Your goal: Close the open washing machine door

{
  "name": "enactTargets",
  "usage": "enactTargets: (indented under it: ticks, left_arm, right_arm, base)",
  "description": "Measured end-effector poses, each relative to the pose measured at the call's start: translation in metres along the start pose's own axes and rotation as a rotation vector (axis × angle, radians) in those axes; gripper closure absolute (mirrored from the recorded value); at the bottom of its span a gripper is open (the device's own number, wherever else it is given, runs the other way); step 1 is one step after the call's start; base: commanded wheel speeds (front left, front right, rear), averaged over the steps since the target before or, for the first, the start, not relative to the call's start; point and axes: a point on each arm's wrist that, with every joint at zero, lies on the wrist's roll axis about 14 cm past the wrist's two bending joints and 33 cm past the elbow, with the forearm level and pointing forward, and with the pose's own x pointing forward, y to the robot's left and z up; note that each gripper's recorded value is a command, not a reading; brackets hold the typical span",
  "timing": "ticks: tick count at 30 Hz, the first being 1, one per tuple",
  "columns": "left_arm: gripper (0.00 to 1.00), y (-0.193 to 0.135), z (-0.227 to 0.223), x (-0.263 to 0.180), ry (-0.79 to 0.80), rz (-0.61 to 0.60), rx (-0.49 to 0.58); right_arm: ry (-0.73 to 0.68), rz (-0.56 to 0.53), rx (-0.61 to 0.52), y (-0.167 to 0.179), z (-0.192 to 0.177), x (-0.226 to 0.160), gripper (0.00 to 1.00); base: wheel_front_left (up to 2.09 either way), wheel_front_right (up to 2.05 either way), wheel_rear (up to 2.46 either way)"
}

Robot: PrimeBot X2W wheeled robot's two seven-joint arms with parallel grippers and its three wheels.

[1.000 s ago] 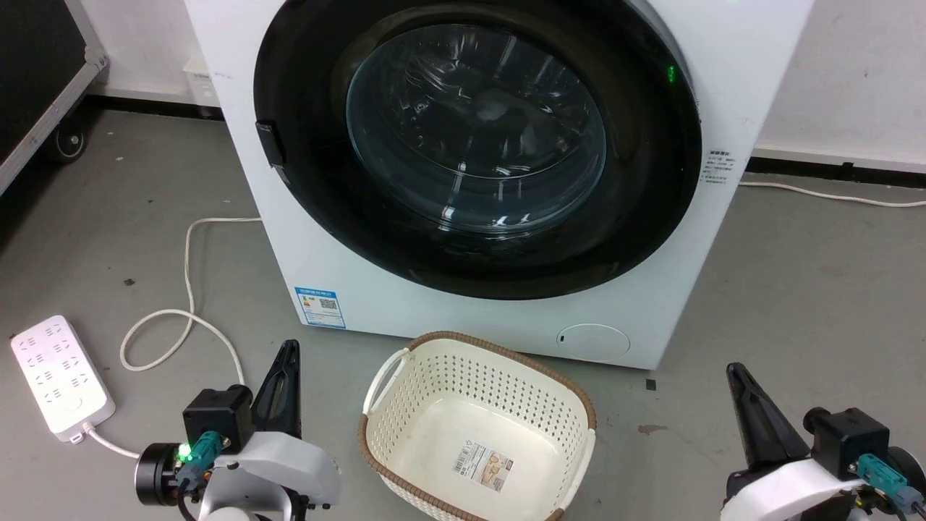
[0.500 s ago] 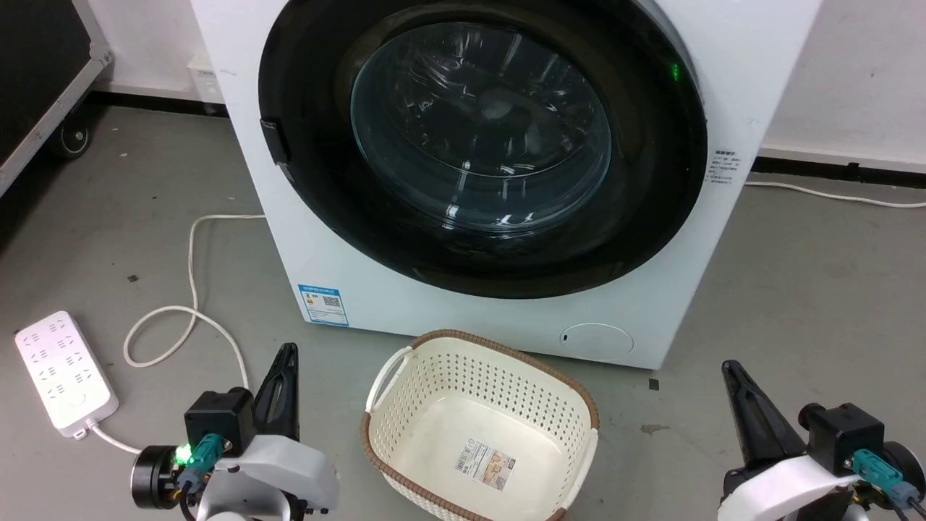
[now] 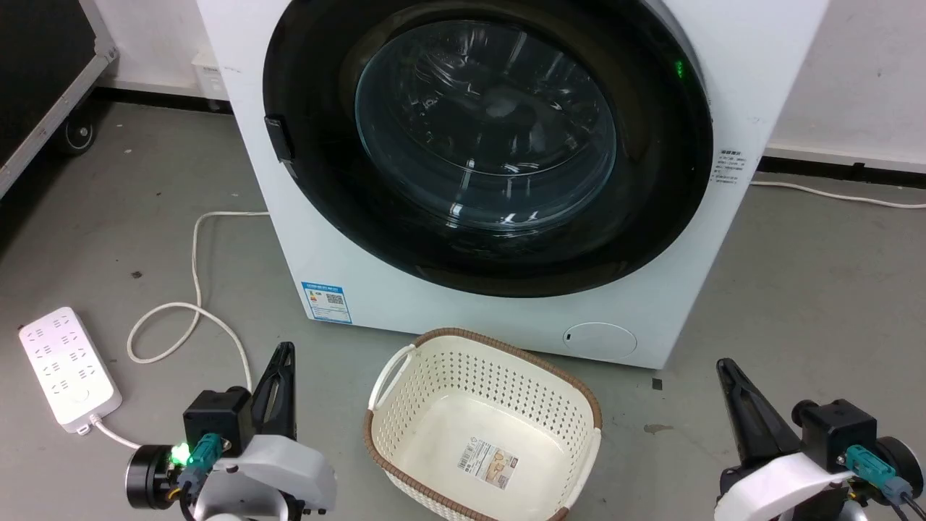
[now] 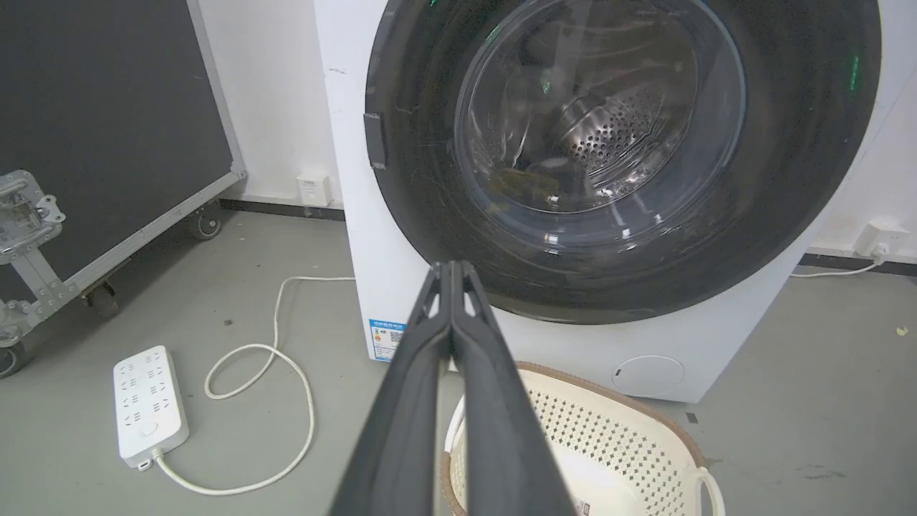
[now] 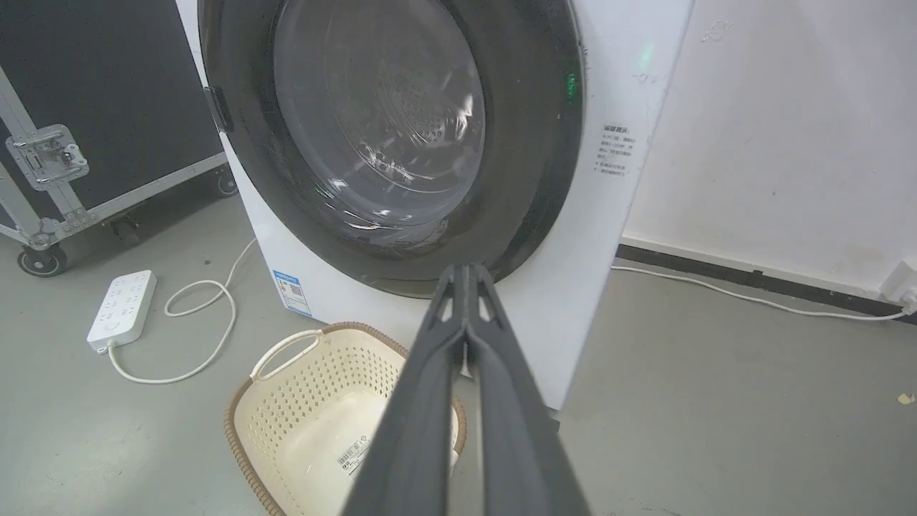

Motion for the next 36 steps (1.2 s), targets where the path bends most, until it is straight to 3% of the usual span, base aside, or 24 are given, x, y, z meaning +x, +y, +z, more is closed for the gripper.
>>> enactTargets:
  ticks: [36]
  left_arm:
    - [1.00,0.010,0.001,-0.010,0.027,0.042,0.054]
  right_arm:
    - [0.018,0.044,-0.030,0.014,0.005,0.006,1.00]
  base:
    - [0.00,0.00,0.00]
